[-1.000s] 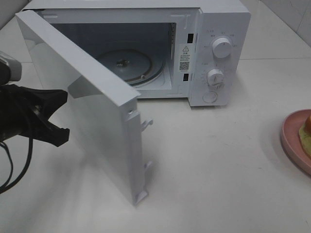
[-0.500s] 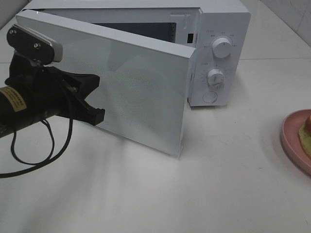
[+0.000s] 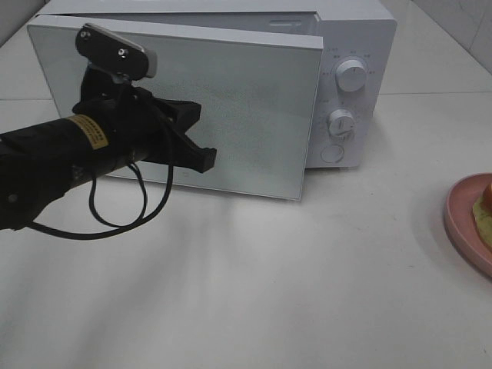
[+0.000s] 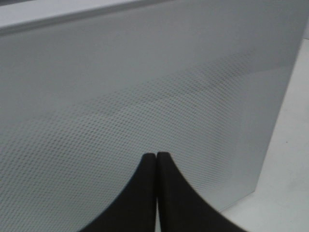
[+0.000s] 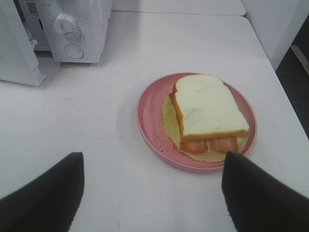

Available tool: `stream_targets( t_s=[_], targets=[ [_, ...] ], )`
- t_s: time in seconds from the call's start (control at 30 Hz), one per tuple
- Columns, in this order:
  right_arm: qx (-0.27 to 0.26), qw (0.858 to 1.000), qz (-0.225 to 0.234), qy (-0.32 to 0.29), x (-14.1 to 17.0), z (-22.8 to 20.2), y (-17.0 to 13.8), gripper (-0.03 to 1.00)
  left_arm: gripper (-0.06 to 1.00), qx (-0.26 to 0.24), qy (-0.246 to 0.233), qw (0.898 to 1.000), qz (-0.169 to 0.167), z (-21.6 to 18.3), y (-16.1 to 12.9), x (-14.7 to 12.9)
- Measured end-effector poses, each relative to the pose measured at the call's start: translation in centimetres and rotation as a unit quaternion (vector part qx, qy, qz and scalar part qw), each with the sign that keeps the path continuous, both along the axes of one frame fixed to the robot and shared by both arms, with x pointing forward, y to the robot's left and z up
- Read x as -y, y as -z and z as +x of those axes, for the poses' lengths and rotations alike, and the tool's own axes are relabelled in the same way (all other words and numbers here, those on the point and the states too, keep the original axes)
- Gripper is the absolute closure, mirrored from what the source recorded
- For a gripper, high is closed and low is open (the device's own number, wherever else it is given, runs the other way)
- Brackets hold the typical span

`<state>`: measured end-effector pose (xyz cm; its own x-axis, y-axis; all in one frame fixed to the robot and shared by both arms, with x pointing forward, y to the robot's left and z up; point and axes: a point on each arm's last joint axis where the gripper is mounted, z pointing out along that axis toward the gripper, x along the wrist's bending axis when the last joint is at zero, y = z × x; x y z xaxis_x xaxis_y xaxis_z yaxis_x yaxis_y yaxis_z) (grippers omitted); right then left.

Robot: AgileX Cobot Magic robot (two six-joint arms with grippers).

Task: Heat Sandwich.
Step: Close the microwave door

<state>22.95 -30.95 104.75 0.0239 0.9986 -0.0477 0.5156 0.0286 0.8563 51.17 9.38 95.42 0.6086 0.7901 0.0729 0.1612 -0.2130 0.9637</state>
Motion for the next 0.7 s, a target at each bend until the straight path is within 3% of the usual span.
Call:
stream_targets(
  t_s=[0.7],
  targets=[
    [0.000,1.000,0.000,0.000,0.0,0.0,0.0,0.20,0.94,0.011,0.009,0.999,-0.030,4.6,-0.7,6.1]
  ],
)
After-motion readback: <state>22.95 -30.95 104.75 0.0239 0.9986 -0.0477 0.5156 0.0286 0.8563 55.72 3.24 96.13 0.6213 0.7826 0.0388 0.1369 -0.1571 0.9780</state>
